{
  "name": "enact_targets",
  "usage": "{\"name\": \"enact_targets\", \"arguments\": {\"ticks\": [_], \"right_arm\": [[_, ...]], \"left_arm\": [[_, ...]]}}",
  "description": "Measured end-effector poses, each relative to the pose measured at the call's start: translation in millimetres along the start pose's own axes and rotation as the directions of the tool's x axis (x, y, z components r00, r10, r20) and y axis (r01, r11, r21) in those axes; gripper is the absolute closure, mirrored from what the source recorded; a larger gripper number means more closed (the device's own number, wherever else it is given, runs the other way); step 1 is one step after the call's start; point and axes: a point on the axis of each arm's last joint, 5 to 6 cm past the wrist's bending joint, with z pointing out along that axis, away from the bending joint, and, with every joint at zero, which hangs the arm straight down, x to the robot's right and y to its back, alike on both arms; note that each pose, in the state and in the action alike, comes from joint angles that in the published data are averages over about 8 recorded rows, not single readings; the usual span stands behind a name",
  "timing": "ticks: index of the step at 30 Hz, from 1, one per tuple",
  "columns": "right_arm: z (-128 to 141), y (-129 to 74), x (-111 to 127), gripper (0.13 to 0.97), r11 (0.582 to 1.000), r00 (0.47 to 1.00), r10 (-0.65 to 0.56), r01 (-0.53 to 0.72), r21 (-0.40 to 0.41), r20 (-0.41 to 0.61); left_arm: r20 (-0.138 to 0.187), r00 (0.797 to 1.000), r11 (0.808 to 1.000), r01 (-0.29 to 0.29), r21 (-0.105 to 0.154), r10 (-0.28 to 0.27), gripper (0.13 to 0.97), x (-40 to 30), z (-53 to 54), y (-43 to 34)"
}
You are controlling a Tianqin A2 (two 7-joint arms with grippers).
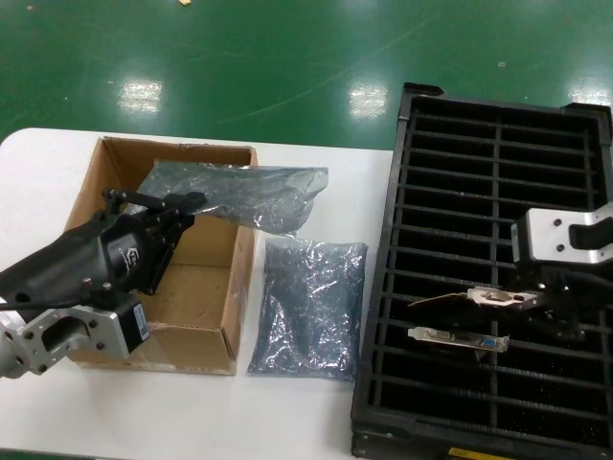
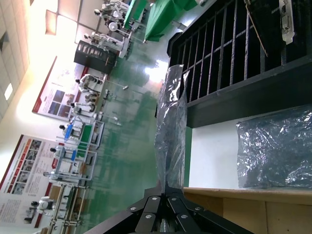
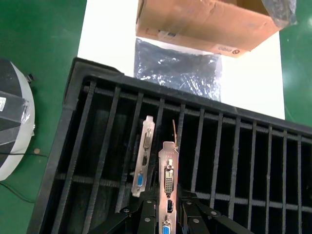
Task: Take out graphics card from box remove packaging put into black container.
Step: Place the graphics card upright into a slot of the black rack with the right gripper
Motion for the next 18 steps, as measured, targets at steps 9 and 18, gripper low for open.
{"name": "enact_targets", "arguments": {"ticks": [9,18], "right_arm": [[1.2,-15.6,4.5,0.905,1.000,1.000,-0.010,0.010,0.008,0.008],[5.4,-31.6,10.3,0.905,1.000,0.999,-0.016,0.016,0.004,0.049]], "left_arm": [[0.000,1.000,1.000,0.000,0.000,0.000,0.957,0.0,0.0,0.0],[0.000,1.000,1.000,0.000,0.000,0.000,0.957,0.0,0.0,0.0]]}}
